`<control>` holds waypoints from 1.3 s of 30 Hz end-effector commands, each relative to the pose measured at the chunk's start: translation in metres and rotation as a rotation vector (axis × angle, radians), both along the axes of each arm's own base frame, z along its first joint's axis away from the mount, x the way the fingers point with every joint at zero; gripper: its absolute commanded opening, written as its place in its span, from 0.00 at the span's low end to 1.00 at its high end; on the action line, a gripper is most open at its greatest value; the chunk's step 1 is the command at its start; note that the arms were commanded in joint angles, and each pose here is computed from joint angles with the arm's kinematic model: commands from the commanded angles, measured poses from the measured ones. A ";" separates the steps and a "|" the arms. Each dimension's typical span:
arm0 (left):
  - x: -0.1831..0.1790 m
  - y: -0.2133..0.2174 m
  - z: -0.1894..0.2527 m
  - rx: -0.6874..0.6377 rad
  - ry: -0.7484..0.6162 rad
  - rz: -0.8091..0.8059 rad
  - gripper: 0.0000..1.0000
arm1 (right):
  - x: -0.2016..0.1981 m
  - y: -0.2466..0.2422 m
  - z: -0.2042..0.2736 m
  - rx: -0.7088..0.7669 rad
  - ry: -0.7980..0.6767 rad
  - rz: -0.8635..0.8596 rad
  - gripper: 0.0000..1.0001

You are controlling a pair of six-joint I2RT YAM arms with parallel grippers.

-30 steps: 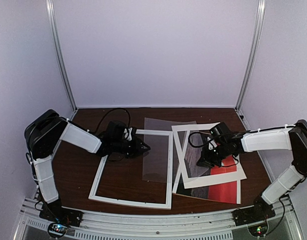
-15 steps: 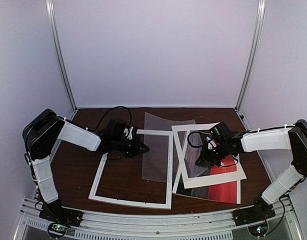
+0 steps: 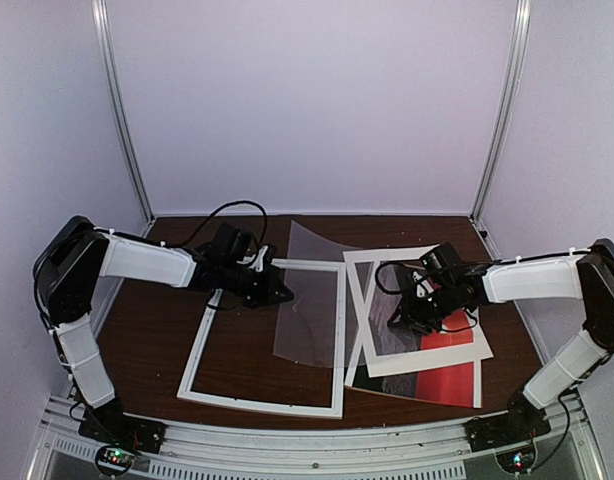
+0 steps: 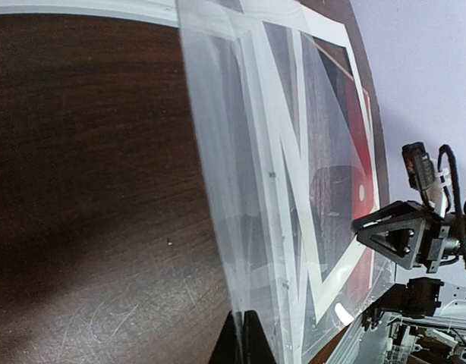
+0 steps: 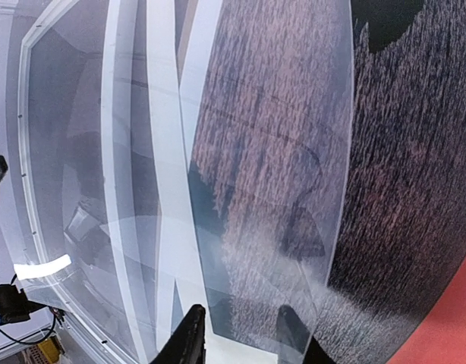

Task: Put the photo into the frame
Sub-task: Pass from the right arm to the left, then pass from the left arm to the right

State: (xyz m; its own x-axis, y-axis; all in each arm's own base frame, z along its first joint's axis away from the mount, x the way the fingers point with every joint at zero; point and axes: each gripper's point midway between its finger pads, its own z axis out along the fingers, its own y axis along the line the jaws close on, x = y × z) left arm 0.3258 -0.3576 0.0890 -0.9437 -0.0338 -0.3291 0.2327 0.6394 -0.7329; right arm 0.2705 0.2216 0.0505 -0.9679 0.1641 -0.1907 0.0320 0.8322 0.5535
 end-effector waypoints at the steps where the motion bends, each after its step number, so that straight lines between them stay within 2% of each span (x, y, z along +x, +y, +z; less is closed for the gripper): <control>1: -0.008 0.002 0.007 0.007 -0.014 -0.055 0.00 | 0.015 0.006 0.010 0.059 -0.044 0.008 0.33; 14: -0.021 0.000 0.003 -0.053 -0.014 -0.097 0.00 | 0.030 0.015 0.005 0.178 -0.039 -0.004 0.34; 26: -0.038 0.003 -0.013 -0.003 0.010 -0.122 0.00 | 0.052 0.016 0.008 0.200 -0.050 -0.008 0.31; 29: -0.038 0.006 -0.016 0.011 0.013 -0.115 0.00 | 0.055 0.015 0.010 0.205 -0.051 -0.008 0.28; 39: -0.037 0.010 -0.022 0.037 0.024 -0.086 0.00 | 0.057 0.012 0.016 0.221 -0.061 -0.006 0.06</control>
